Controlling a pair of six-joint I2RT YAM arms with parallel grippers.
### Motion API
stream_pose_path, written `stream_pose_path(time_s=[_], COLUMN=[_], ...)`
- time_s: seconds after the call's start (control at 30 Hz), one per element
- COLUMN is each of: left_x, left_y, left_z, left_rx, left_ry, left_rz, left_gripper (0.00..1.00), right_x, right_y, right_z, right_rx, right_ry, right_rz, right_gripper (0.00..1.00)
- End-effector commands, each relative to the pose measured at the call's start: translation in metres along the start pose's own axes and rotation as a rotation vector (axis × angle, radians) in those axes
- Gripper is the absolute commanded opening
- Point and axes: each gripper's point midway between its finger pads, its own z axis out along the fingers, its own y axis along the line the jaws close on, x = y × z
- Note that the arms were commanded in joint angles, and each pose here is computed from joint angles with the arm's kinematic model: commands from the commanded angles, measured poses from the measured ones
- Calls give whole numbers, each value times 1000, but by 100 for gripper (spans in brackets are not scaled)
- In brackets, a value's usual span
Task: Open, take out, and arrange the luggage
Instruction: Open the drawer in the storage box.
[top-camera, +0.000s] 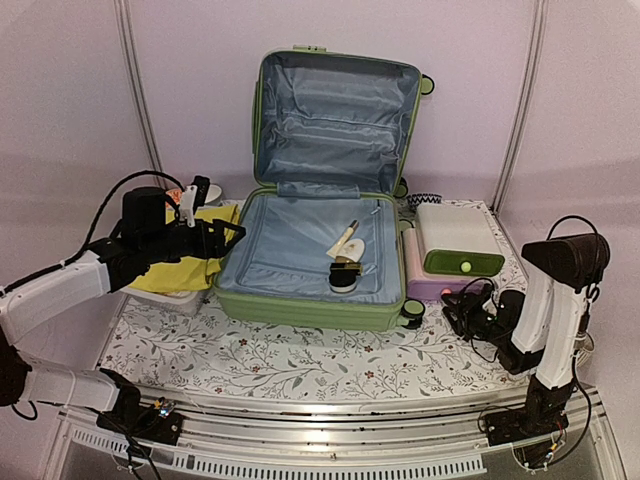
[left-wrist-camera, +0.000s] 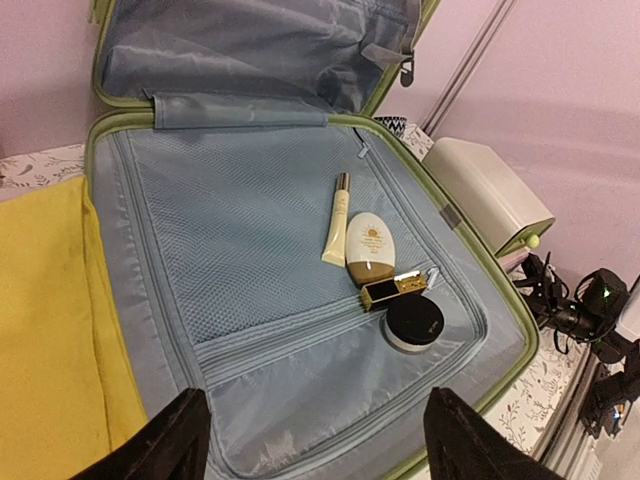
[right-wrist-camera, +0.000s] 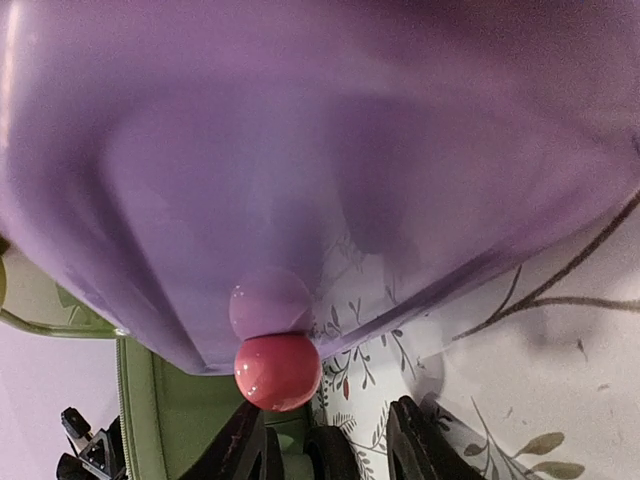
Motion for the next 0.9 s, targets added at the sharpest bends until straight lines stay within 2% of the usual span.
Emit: stream_pose_path(time_s=[0.0,0.63,0.87], left_x=[-4,-2,-1], left_y=[-6,-3,-4], left_z=[0,2,1], left_rx=[12,2,3], left_ry=[-12,-4,-3], left_rz=[23,27,25], left_gripper=[76,76,76], right_x=[-22,-71,-85], right_y=[46,58,61], right_z=[-3,20,17], right_rx=[-197,-237,-223], right_ry=[-94,-163,-192], right_rz=[-77,-86,-100], right_gripper=[42,39,26])
